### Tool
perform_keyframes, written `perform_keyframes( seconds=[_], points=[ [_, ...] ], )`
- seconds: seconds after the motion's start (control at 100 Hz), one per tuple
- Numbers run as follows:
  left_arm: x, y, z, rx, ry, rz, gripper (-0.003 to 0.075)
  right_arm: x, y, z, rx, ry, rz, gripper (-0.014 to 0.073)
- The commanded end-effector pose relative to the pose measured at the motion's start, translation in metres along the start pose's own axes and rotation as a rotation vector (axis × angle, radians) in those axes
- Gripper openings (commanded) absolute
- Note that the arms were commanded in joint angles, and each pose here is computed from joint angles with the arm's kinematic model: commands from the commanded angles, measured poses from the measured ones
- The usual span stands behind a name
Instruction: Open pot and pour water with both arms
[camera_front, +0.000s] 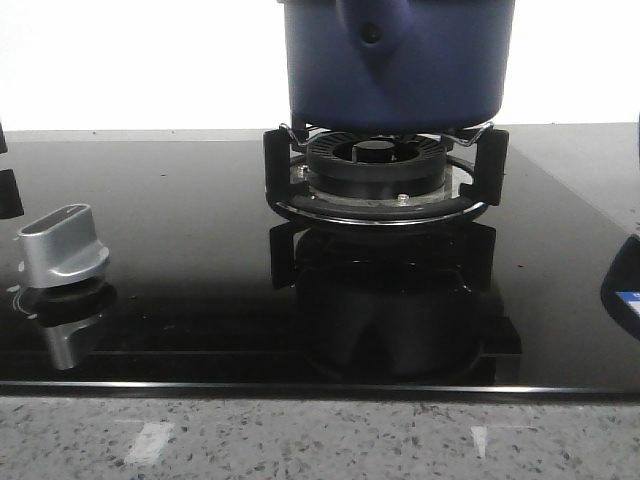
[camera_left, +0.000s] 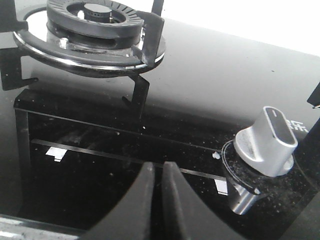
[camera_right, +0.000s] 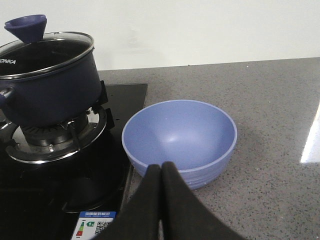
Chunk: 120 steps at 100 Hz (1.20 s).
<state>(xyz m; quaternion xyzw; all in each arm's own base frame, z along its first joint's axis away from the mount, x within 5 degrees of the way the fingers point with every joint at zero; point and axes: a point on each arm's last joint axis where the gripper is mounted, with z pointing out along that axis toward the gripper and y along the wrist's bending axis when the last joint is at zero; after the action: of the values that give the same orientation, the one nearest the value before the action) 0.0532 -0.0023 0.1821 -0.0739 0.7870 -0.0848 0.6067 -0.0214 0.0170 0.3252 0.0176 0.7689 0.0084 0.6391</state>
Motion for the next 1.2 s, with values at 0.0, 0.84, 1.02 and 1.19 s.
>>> perform_keyframes(
  seconds=[0.0,0.84,1.02,1.19],
  points=[
    [0.007,0.001,0.001,0.004,-0.018,-0.011,-0.0020,-0.010,0.000,-0.005,0.001,-0.095,-0.010,-0.0074],
    [0.007,0.001,0.001,0.004,-0.018,-0.011,-0.0020,0.004,-0.007,0.016,0.049,-0.097,-0.030,-0.0074],
    [0.007,0.001,0.001,0.004,-0.018,-0.011,-0.0020,0.017,-0.019,0.051,0.111,-0.411,-0.019,-0.0074],
    [0.007,0.001,0.001,0.004,-0.018,-0.011,-0.0020,0.062,-0.026,0.080,0.141,-0.384,-0.007,-0.0074]
  ],
)
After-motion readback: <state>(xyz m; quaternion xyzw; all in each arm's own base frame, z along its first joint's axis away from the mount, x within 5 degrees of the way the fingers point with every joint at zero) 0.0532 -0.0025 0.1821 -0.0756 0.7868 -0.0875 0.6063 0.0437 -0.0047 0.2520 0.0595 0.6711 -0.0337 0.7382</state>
